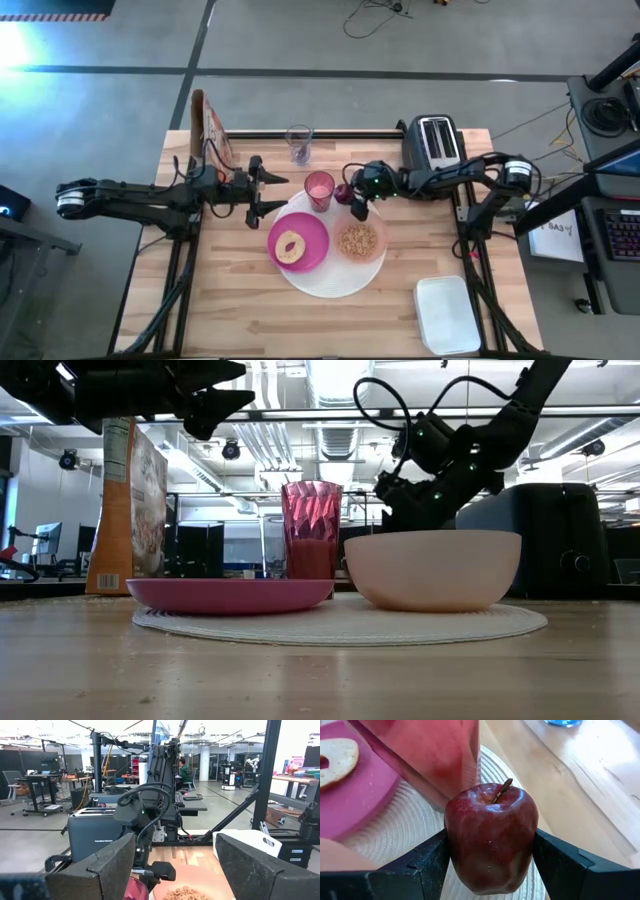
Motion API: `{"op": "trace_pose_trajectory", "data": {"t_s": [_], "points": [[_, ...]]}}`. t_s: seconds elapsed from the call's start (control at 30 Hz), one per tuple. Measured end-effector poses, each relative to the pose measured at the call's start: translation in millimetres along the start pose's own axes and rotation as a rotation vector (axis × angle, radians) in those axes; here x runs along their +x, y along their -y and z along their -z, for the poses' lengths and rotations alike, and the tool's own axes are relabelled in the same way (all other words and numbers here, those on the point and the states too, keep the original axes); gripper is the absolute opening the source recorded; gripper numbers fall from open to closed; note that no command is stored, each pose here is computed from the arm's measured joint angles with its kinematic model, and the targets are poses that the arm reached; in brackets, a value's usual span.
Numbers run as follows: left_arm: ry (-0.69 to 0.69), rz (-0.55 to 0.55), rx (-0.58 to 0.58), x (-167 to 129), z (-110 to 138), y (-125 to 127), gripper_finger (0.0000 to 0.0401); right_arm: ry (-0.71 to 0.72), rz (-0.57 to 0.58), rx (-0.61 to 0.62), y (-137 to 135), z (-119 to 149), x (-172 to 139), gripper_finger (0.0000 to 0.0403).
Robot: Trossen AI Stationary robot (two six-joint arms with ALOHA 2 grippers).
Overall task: Arrange a breakfast setting
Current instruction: Put the apple beside the red cup on the placemat
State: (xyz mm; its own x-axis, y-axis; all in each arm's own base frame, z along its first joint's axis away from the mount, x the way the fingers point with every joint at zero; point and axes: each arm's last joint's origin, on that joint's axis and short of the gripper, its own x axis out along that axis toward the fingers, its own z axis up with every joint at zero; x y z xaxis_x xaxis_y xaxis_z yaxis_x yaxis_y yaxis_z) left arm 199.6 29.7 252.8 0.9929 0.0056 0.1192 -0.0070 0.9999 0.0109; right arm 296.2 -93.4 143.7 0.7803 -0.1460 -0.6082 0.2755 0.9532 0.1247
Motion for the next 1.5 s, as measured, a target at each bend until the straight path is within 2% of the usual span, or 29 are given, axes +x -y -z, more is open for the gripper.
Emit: {"op": "trace_pose_trajectory", "data": {"t_s": [0.33, 0.87, 1.17, 1.5], "points": [[-0.006, 0.000, -0.001, 0.0, 0.6, -0.1, 0.0261, 0.023, -0.011, 0.057, -0.4, -1.9, 0.7, 0.0249], [-0.006, 0.000, -0.001, 0.0, 0.6, -0.1, 0.0261, 0.006, 0.000, -0.013, 0.2, 0.6, 2.2, 0.0249], [-0.005, 0.000, -0.001, 0.0, 0.5, -0.1, 0.0261, 0.004, 0.001, -0.029, 0.2, 0.7, 2.1, 0.0281], [-0.005, 0.000, -0.001, 0.0, 0.5, -0.1, 0.0261, 0.009, -0.039, -0.045, -2.5, -2.5, -2.9, 0.0284]]}}
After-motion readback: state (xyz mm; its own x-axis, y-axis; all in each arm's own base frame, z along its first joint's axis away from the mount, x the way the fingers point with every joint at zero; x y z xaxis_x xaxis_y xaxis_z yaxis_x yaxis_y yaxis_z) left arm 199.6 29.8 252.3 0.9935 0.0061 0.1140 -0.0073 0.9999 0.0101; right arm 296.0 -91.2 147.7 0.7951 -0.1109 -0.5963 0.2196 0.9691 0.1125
